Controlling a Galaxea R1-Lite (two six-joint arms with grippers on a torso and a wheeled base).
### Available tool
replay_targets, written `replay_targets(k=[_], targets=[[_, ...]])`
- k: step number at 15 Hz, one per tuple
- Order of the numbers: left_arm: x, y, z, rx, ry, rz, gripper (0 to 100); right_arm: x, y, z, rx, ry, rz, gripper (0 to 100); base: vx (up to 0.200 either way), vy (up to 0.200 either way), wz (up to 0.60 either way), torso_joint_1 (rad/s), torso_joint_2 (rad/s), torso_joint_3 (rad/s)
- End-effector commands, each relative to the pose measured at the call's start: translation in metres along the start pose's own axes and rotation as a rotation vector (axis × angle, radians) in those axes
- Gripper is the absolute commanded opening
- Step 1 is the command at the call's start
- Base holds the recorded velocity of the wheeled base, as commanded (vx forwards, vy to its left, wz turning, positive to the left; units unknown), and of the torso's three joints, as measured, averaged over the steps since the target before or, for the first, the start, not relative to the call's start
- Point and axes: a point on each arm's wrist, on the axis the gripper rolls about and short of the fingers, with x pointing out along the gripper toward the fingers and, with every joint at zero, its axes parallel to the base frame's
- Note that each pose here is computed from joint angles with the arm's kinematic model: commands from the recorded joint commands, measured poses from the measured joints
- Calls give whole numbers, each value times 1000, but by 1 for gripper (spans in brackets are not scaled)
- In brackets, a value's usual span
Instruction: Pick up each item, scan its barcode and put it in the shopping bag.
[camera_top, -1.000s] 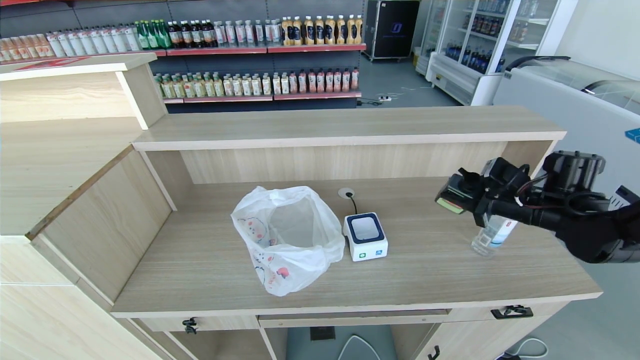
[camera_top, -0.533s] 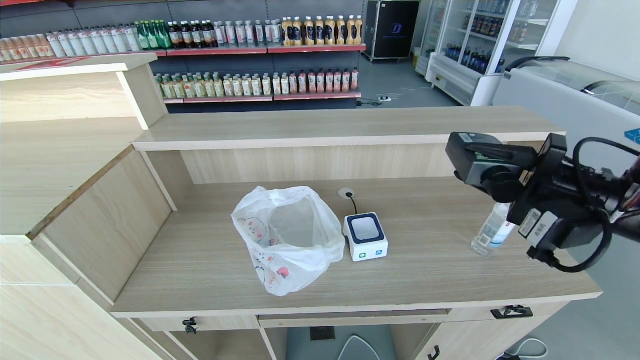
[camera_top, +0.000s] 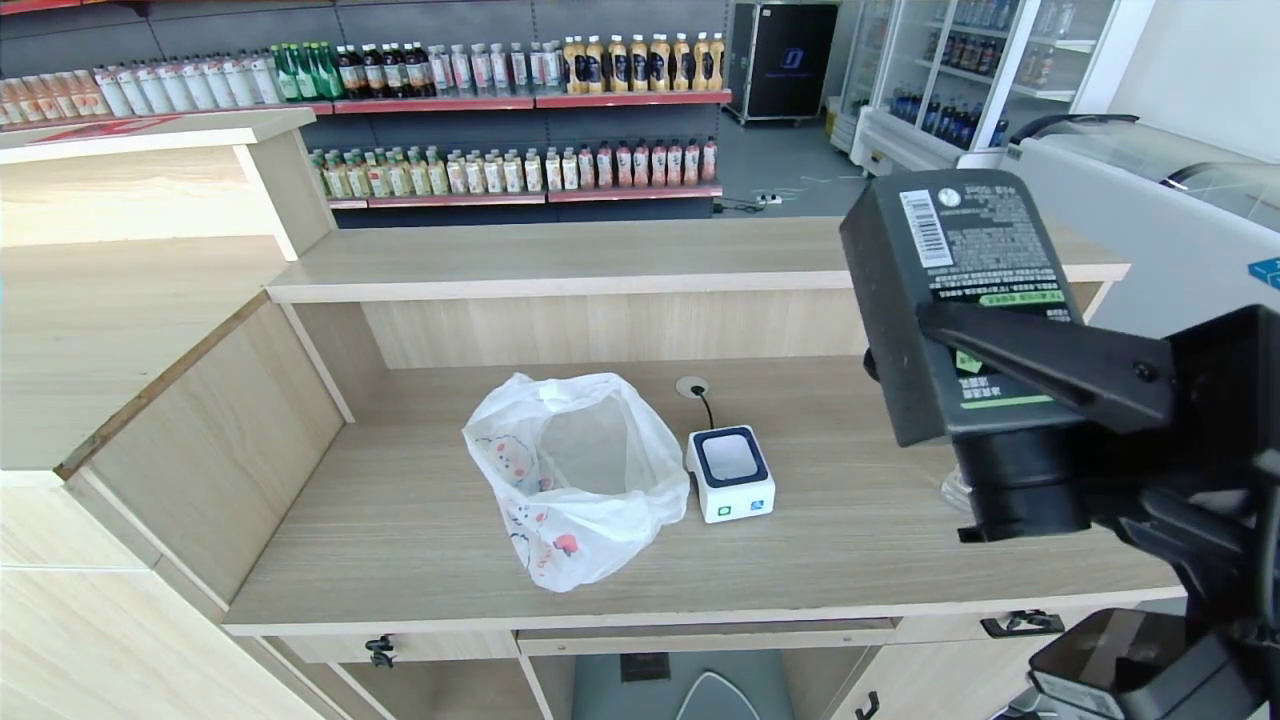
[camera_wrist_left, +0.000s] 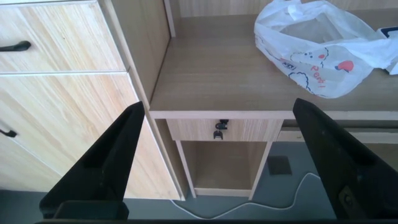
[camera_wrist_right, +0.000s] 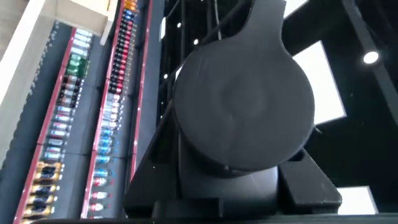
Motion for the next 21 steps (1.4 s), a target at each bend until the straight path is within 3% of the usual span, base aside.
replay_targets(k=[1, 7, 15, 21], targets=[[0, 0, 0, 0, 0, 1, 100, 15, 0, 23, -10, -98, -43, 0, 0, 0, 0, 0, 0, 0], [0, 0, 0, 0, 0, 1, 100, 21, -4, 57, -64, -276, -14, 0, 0, 0, 0, 0, 0, 0], [0, 0, 0, 0, 0, 1, 100, 24, -23, 53, -72, -239, -69, 0, 0, 0, 0, 0, 0, 0], [0, 0, 0, 0, 0, 1, 100, 17, -25, 54, -67, -238, -68, 0, 0, 0, 0, 0, 0, 0]])
